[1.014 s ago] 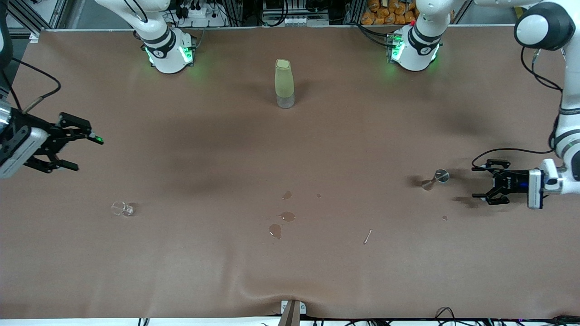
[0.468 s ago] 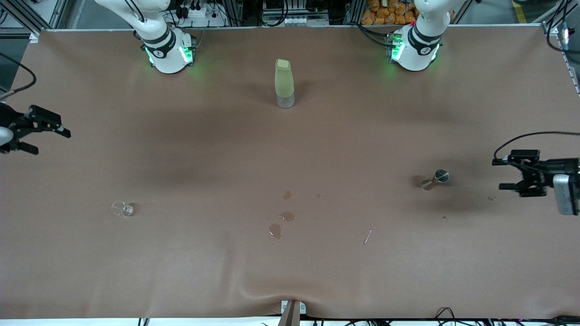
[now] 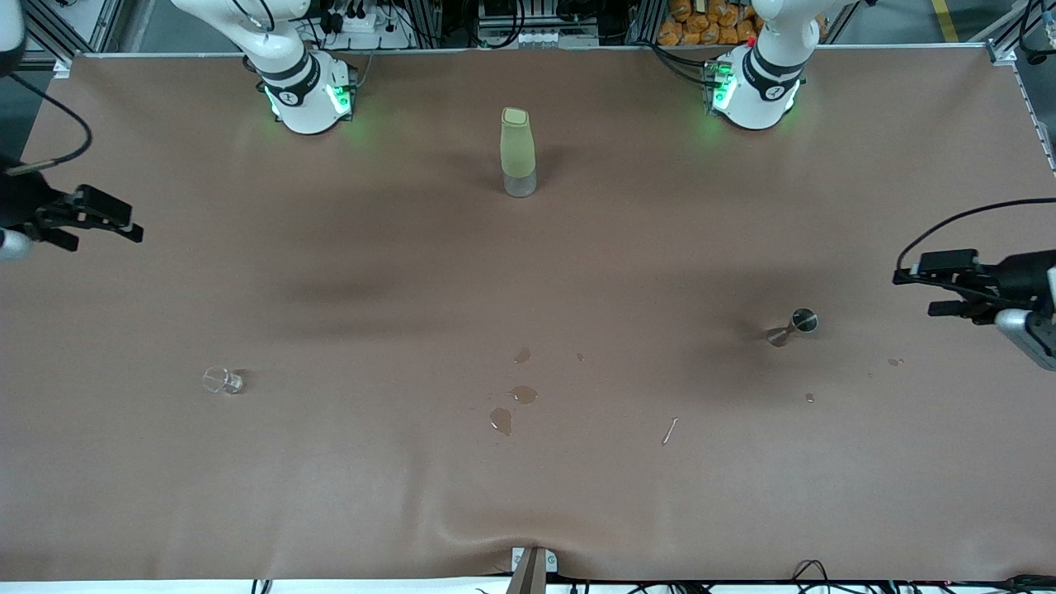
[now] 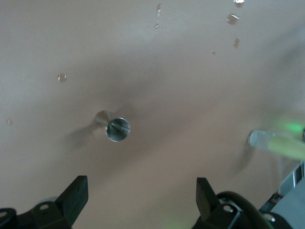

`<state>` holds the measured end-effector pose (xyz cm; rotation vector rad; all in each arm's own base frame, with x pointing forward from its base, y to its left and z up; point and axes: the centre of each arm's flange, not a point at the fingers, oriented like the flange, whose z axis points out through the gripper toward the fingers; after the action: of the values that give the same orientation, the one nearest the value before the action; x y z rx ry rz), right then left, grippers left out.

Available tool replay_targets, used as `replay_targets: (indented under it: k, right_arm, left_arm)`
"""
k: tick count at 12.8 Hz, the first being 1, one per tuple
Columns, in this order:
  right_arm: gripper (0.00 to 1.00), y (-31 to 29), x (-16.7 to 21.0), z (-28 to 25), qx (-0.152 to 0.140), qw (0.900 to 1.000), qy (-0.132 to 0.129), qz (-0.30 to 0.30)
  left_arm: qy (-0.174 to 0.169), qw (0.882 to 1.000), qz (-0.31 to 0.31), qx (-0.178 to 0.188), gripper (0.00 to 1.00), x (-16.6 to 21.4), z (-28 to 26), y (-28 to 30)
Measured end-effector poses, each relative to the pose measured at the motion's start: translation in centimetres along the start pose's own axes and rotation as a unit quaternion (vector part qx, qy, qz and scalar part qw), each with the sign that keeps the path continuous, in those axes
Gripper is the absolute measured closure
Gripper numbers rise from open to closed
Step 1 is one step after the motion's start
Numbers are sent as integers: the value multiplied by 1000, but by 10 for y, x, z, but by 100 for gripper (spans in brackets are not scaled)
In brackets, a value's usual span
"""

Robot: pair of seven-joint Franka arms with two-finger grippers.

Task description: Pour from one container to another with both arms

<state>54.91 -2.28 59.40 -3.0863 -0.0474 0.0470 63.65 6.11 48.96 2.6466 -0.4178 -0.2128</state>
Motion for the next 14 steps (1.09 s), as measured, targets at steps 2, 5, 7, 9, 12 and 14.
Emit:
replay_targets:
  k: [2,5,7,9,12,14]
  right_arm:
    - [0,-21,-11,-11,-13,1000,-5,12]
    - [0,-17,-16,-23,-14,1000,4,21]
    - [0,-8,-15,-24,-14,999,8,29]
    - [0,-3,-15,-25,-14,999,10,33]
    - [0,10,-18,-24,-13,1000,4,14]
    - [0,25,-21,-24,-16,1000,-3,10]
  left_arm:
    - [-4,996,-85,14,0,9,2,37]
    - [-20,983,-172,63,0,22,18,80]
    - [-20,973,-205,99,0,28,26,101]
    - [-8,970,-211,123,0,25,16,108]
    - [35,966,-216,138,0,6,-25,116]
    - [50,961,-217,162,0,-17,-45,126]
